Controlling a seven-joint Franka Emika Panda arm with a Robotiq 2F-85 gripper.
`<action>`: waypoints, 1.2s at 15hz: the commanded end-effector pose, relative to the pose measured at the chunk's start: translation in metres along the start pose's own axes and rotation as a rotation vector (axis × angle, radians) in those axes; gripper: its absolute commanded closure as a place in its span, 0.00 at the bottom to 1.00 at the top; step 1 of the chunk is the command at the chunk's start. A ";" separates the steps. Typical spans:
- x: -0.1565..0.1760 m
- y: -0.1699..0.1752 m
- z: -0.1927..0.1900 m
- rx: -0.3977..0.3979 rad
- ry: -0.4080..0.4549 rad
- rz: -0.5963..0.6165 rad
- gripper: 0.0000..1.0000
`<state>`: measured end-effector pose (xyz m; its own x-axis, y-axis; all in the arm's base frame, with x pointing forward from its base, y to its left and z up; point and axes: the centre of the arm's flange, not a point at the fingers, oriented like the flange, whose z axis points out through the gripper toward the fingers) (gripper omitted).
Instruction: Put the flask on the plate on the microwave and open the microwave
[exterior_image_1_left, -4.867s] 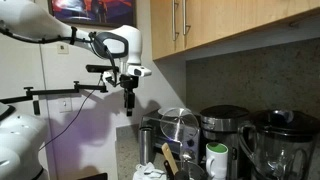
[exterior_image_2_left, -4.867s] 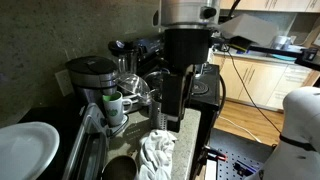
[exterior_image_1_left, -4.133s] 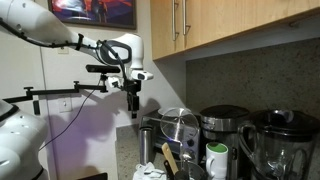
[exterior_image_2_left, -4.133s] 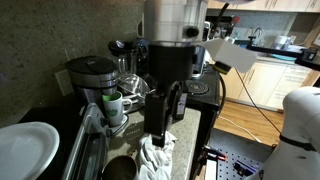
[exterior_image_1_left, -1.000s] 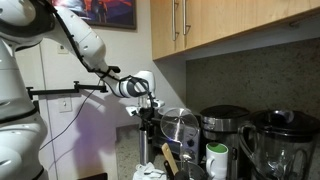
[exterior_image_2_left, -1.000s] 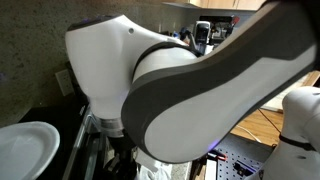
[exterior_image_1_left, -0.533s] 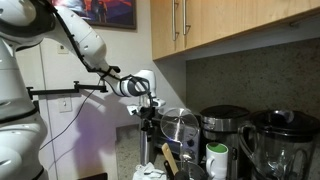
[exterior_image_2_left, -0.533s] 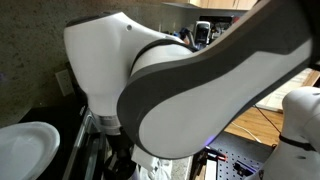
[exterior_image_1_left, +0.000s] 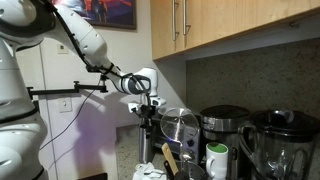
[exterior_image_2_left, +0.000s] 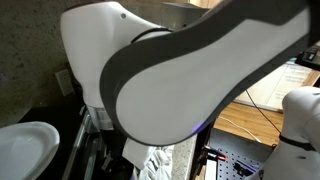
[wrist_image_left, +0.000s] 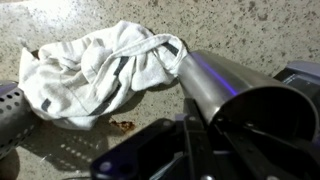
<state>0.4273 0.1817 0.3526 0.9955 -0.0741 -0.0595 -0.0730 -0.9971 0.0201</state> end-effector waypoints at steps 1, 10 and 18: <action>-0.001 -0.002 -0.050 0.044 -0.028 0.008 0.95; -0.037 0.003 -0.216 -0.042 -0.045 -0.038 0.95; -0.004 -0.026 -0.286 0.034 0.356 -0.066 0.95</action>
<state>0.4186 0.1996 0.6201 0.9836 -0.0174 0.1798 -0.0191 -0.9998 0.0078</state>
